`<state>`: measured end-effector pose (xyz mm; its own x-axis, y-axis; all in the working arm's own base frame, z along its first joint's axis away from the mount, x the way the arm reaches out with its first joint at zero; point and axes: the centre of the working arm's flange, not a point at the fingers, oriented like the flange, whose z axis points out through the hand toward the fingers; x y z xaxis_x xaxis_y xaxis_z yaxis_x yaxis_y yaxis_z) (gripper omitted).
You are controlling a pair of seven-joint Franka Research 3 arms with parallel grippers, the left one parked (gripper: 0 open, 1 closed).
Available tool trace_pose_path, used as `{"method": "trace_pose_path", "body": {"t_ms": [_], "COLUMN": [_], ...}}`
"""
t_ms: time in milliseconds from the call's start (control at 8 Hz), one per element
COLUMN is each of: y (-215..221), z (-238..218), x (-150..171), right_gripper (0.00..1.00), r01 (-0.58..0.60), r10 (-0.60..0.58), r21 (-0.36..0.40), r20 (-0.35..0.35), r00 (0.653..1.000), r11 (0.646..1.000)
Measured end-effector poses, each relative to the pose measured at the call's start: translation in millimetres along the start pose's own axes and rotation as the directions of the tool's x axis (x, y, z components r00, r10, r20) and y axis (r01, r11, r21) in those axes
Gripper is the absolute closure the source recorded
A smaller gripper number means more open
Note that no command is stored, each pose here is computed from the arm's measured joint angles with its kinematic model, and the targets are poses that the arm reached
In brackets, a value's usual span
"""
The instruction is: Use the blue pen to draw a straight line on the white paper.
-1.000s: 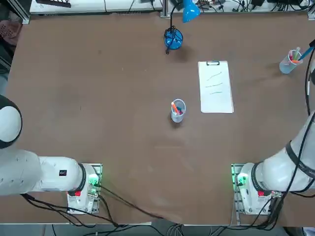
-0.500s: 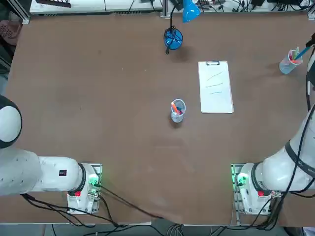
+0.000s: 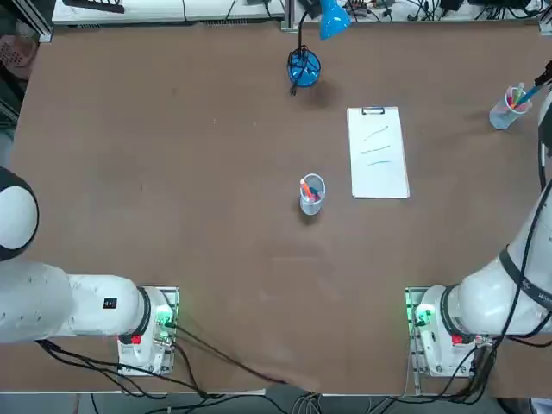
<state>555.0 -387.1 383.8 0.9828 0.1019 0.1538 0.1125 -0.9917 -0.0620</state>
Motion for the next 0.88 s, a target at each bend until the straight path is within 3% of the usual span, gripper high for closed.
{"method": "trace_pose_path", "body": {"t_ms": [875], "y": [-5.6], "z": [27.5], "x": [4.4], "right_gripper": [0.79], "r01": [0.008], "r10": [-0.008], "r21": [0.018], "r20": [0.035], "r00": [0.999], "r11": [1.0]}}
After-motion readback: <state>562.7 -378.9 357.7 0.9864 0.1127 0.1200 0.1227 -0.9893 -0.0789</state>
